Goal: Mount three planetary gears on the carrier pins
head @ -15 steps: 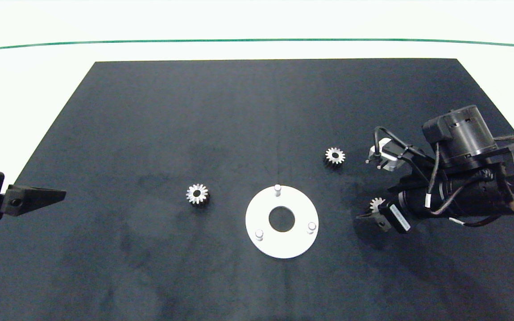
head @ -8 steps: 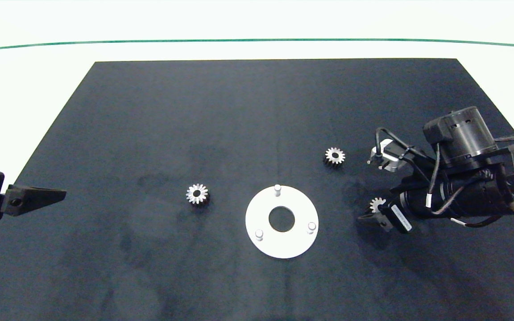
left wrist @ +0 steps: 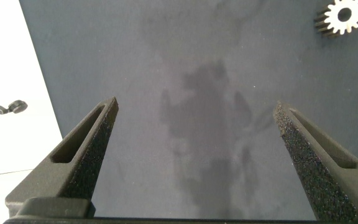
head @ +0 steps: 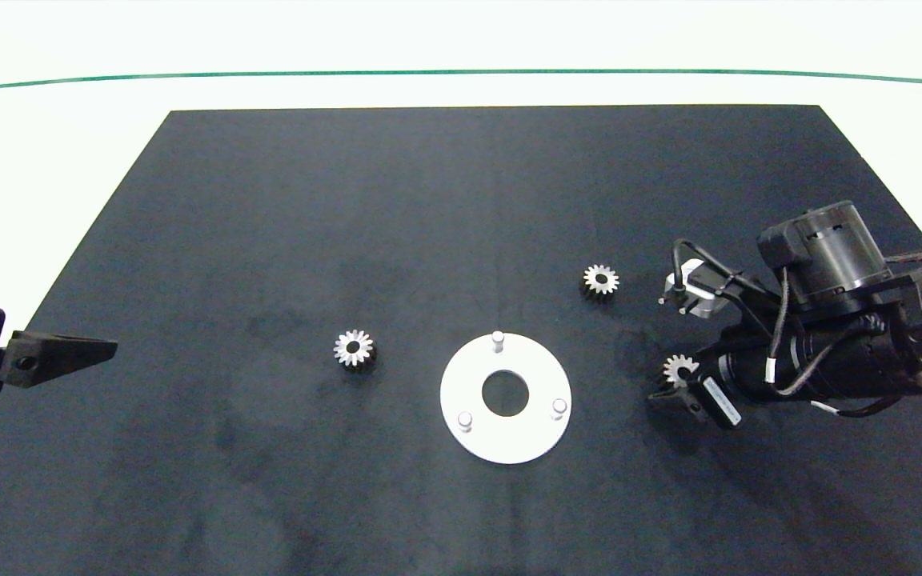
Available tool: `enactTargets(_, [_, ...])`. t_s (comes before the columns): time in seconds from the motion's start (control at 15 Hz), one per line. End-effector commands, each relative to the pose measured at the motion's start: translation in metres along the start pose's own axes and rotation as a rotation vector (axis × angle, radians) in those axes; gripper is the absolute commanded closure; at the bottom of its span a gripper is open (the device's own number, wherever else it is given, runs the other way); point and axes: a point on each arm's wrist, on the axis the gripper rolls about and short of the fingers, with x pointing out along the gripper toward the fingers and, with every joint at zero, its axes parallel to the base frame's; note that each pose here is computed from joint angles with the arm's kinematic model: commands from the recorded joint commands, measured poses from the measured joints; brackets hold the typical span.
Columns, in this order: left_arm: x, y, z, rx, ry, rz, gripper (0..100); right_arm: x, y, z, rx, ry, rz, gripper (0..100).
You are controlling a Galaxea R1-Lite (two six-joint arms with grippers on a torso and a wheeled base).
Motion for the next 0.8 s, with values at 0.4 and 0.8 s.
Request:
enactTargets(0.4, [-0.0007,0.0002,-0.0003,0.000,0.002,0.002,0,0.0002,0.0006,0.0011,-0.004,-0.004,0.001,33])
enactTargets(0.8, [-0.0022,0.0005,-0.0006,-0.001,-0.003,0.004,0,0.0003,0.0024,0.0011,-0.009,-0.002,0.006,45])
